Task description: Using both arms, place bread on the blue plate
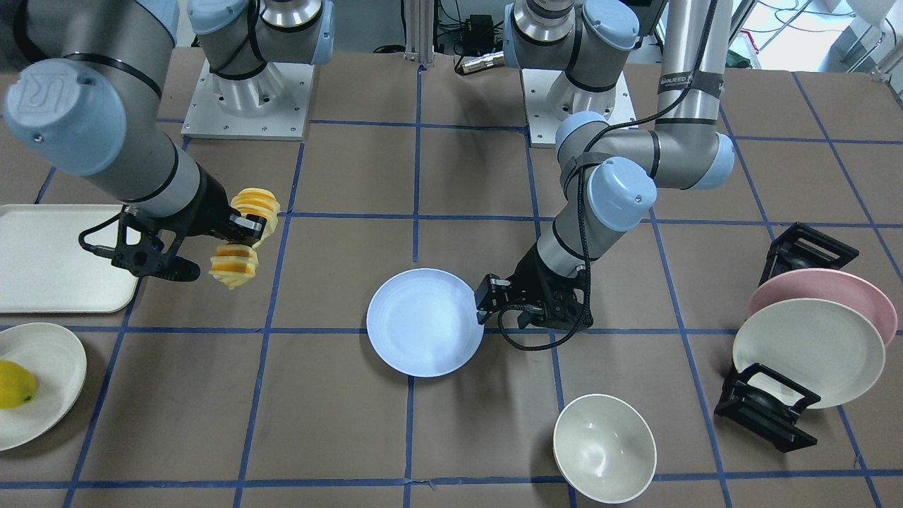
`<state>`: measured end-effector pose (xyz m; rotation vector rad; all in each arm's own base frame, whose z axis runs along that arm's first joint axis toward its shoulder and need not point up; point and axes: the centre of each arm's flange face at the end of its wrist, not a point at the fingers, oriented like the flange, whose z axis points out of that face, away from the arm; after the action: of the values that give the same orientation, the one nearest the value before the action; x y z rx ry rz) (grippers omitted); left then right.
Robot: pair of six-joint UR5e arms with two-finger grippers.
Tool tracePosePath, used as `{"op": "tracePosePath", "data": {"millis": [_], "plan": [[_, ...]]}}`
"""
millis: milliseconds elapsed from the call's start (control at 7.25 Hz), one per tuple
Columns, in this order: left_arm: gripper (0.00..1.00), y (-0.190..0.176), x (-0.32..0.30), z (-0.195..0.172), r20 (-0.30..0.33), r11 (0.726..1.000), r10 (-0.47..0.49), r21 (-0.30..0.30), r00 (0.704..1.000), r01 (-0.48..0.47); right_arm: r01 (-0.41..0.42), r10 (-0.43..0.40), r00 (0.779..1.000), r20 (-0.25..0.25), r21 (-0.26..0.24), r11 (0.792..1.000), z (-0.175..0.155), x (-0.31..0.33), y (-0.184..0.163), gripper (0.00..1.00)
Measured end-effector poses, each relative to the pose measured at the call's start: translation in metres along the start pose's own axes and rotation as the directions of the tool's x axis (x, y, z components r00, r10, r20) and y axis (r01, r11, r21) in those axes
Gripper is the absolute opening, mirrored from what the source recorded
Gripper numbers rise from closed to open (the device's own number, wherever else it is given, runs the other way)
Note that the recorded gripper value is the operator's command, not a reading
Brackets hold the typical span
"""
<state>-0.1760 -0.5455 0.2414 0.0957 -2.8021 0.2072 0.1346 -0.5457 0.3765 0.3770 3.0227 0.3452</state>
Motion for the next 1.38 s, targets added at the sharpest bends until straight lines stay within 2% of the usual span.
{"op": "tracePosePath", "data": {"millis": [138, 414, 552, 828, 966, 1241, 1379], "plan": [[1.00, -0.013, 0.005, -0.037, 0.049, 1.000, -0.004, -0.007, 0.999, 0.004, 0.000, 0.000, 1.000, 0.020, 0.008, 1.000, 0.008, -0.022, 0.002, 0.00], [1.00, -0.025, 0.014, -0.128, 0.190, 0.994, 0.062, -0.097, 0.980, -0.044, 0.024, -0.025, 0.999, 0.029, 0.035, 0.999, 0.035, -0.074, 0.005, 0.00], [1.00, -0.022, 0.015, -0.174, 0.233, 0.988, 0.084, -0.143, 0.969, -0.051, 0.042, -0.043, 0.999, 0.029, 0.052, 0.998, 0.054, -0.104, 0.006, 0.00], [1.00, -0.011, 0.018, -0.254, 0.277, 0.984, 0.101, -0.167, 0.956, -0.056, 0.108, -0.109, 0.994, 0.017, 0.070, 0.992, 0.103, -0.164, 0.016, 0.00], [1.00, -0.006, 0.026, -0.268, 0.281, 0.983, 0.113, -0.168, 0.953, -0.067, 0.144, -0.145, 0.989, 0.008, 0.069, 0.987, 0.125, -0.185, 0.023, 0.00], [1.00, 0.004, 0.046, -0.275, 0.282, 0.980, 0.151, -0.166, 0.947, -0.107, 0.196, -0.198, 0.980, 0.012, 0.099, 0.976, 0.157, -0.217, 0.028, 0.00], [1.00, 0.009, 0.050, -0.277, 0.283, 0.979, 0.162, -0.167, 0.945, -0.118, 0.215, -0.218, 0.976, 0.014, 0.111, 0.970, 0.169, -0.228, 0.030, 0.15]]}}
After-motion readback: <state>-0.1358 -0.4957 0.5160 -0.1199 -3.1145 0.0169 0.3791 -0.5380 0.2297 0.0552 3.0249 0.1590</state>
